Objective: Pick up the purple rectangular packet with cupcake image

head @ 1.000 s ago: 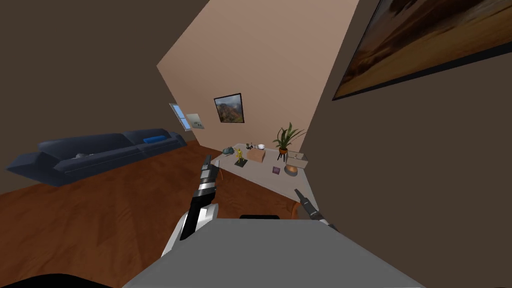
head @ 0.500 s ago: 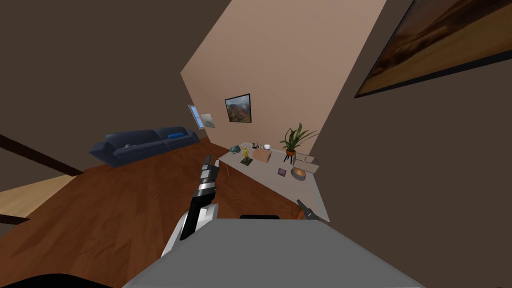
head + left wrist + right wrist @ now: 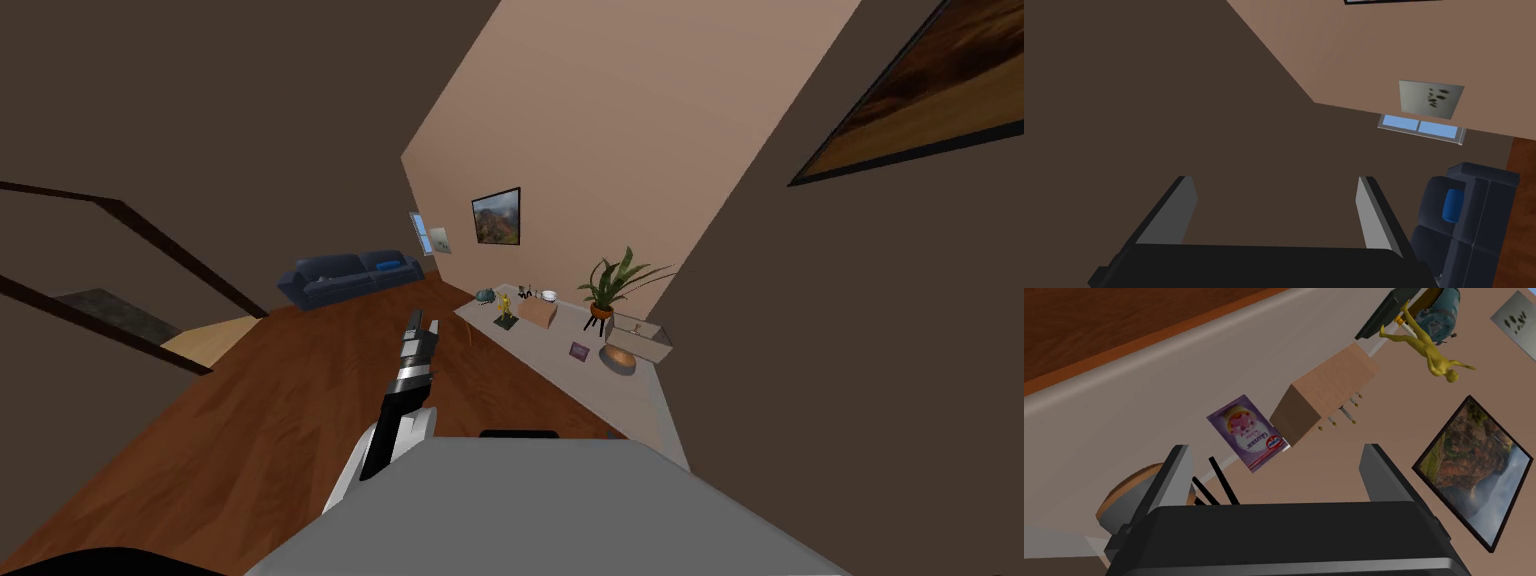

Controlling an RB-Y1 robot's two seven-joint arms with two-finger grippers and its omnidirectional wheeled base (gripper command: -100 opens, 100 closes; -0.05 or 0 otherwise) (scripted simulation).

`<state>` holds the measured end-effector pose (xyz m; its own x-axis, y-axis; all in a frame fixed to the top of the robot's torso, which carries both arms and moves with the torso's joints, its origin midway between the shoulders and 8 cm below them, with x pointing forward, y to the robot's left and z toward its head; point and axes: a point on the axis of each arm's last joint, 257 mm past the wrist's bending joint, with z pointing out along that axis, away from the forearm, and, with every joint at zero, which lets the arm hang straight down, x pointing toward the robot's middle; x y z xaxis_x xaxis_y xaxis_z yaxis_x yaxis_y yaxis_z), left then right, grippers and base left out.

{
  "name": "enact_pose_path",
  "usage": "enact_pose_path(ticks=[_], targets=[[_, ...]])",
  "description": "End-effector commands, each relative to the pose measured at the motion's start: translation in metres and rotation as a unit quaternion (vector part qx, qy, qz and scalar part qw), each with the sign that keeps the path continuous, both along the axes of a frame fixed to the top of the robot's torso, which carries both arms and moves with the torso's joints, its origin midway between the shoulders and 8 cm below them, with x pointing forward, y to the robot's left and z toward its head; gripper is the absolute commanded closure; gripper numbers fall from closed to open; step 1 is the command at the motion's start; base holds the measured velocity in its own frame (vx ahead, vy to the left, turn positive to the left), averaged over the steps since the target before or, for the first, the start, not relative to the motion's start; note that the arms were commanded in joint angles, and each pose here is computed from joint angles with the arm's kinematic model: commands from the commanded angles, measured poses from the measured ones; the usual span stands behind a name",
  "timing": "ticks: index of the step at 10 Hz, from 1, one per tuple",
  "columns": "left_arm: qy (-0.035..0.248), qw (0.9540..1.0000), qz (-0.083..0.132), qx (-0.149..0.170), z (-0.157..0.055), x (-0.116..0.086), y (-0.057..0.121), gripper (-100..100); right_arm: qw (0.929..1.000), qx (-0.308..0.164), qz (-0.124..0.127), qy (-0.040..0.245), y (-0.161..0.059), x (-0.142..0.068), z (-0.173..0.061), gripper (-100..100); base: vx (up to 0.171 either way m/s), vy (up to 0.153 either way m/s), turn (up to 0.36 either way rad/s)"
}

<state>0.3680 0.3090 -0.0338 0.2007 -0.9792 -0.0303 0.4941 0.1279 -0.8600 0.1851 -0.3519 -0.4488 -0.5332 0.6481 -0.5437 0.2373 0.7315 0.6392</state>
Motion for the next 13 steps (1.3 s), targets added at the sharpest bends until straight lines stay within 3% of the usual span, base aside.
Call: enact_pose_path(ticks=[1,2,3,4,5,7,8,9,10,11,12,13], targets=[[0.000,1.0000,0.000,0.000,0.000,0.000,0.000,0,0.9997,-0.013,0.006,0.021,-0.010,-0.016,-0.012,-100,0.012,0.000,0.140],[0.000,1.0000,0.000,0.000,0.000,0.000,0.000,0,0.9982,-0.032,0.030,0.041,-0.018,-0.032,-0.021,-100,0.011,0.009,0.305],[0.000,1.0000,0.000,0.000,0.000,0.000,0.000,0,0.9978,-0.036,0.026,0.050,-0.024,-0.038,-0.027,-100,0.016,0.001,0.167],[0.000,1.0000,0.000,0.000,0.000,0.000,0.000,0,0.9950,-0.054,0.050,0.068,-0.032,-0.053,-0.034,-100,0.022,0.006,0.298],[0.000,1.0000,0.000,0.000,0.000,0.000,0.000,0,0.9942,-0.058,0.046,0.078,-0.038,-0.061,-0.039,-100,0.020,-0.001,0.155],[0.000,1.0000,0.000,0.000,0.000,0.000,0.000,0,0.9836,-0.098,0.087,0.124,-0.064,-0.099,-0.056,-100,0.034,0.006,0.327],[0.000,1.0000,0.000,0.000,0.000,0.000,0.000,0,0.9826,-0.102,0.088,0.128,-0.069,-0.102,-0.057,-100,0.039,-0.004,0.206],[0.000,1.0000,0.000,0.000,0.000,0.000,0.000,0,0.9754,-0.121,0.111,0.147,-0.083,-0.117,-0.061,-100,0.041,-0.002,0.302],[0.000,1.0000,0.000,0.000,0.000,0.000,0.000,0,0.9743,-0.124,0.108,0.154,-0.088,-0.123,-0.063,-100,0.032,-0.013,0.155],[0.000,1.0000,0.000,0.000,0.000,0.000,0.000,0,0.9653,-0.144,0.130,0.175,-0.104,-0.139,-0.066,-100,0.036,-0.010,0.285],[0.000,1.0000,0.000,0.000,0.000,0.000,0.000,0,0.9648,-0.145,0.128,0.178,-0.106,-0.141,-0.067,-100,0.034,-0.014,0.138],[0.000,1.0000,0.000,0.000,0.000,0.000,0.000,0,0.9543,-0.165,0.149,0.200,-0.125,-0.159,-0.069,-100,0.049,-0.010,0.247]])
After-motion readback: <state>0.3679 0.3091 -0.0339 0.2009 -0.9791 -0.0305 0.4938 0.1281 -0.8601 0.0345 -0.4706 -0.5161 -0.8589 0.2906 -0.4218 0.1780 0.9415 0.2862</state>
